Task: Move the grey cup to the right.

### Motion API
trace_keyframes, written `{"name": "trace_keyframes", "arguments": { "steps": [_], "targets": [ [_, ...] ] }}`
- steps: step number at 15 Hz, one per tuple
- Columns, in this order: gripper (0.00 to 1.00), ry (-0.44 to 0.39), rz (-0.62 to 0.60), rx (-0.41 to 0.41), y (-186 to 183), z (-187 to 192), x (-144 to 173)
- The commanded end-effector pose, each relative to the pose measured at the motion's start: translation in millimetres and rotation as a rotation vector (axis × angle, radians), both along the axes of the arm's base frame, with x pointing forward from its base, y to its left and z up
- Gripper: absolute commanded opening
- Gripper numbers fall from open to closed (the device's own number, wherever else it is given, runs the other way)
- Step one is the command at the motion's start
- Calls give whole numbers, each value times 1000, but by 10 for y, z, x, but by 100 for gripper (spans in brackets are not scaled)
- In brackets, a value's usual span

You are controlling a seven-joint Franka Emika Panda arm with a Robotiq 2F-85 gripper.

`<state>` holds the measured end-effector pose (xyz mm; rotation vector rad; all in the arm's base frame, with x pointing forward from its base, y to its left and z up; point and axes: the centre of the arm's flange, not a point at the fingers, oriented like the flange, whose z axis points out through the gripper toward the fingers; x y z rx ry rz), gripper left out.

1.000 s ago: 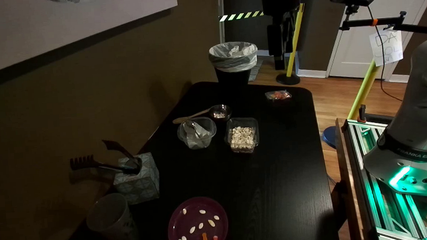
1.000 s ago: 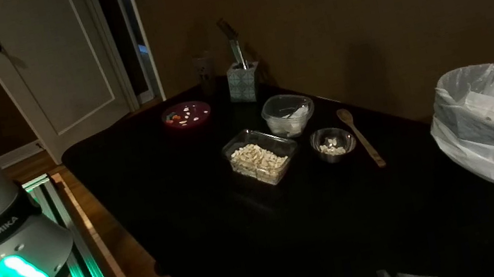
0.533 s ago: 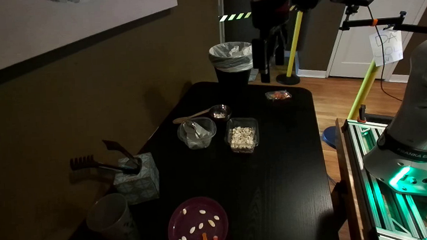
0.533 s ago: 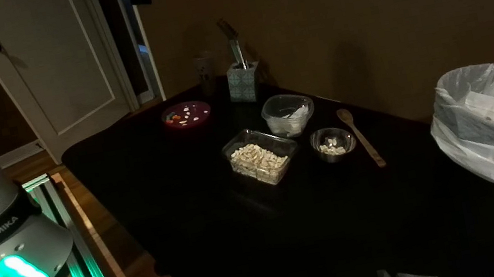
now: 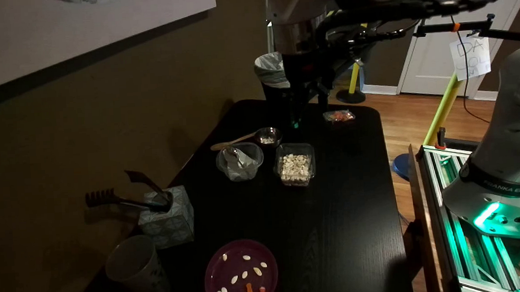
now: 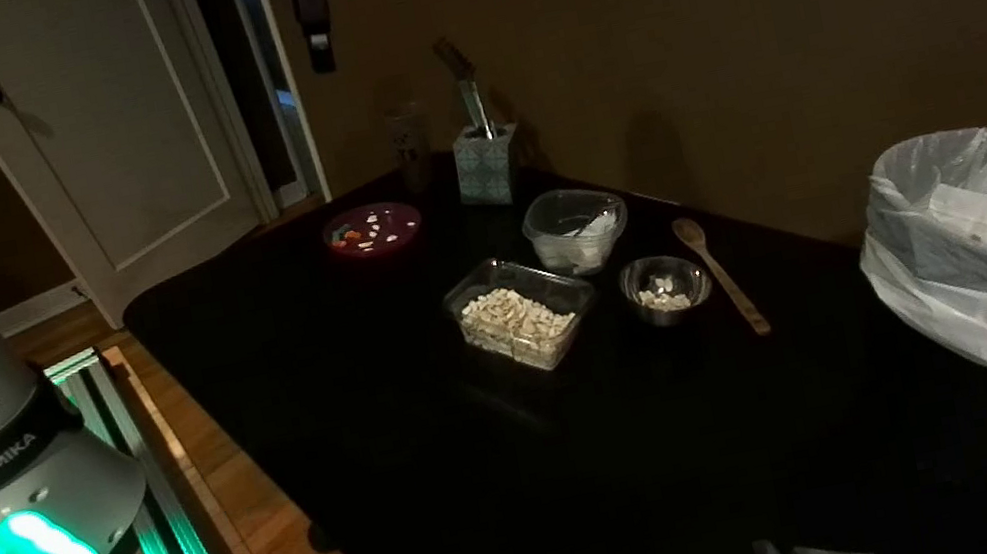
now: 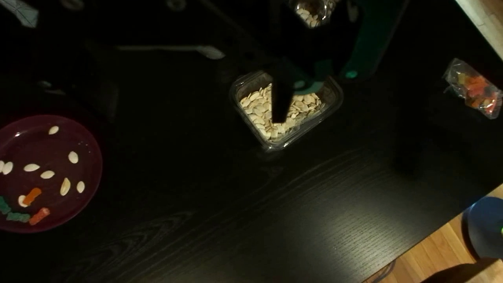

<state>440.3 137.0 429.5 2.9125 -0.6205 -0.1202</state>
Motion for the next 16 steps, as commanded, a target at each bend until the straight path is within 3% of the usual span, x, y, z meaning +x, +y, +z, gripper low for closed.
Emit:
{"name": "trace_keyframes", "arguments": {
  "steps": [1,3,5,9,13,16],
  "targets": [
    [100,3,1,-1,0,-12,8],
    [100,2,1,-1,2,-4,15],
    [100,-37,-127,81,-7,-30,72],
    [100,-118,-312,141,187,-71,266],
    [100,-184,-514,165,819,-223,555],
    [100,-138,-552,203,1347,-383,686]
  ]
}}
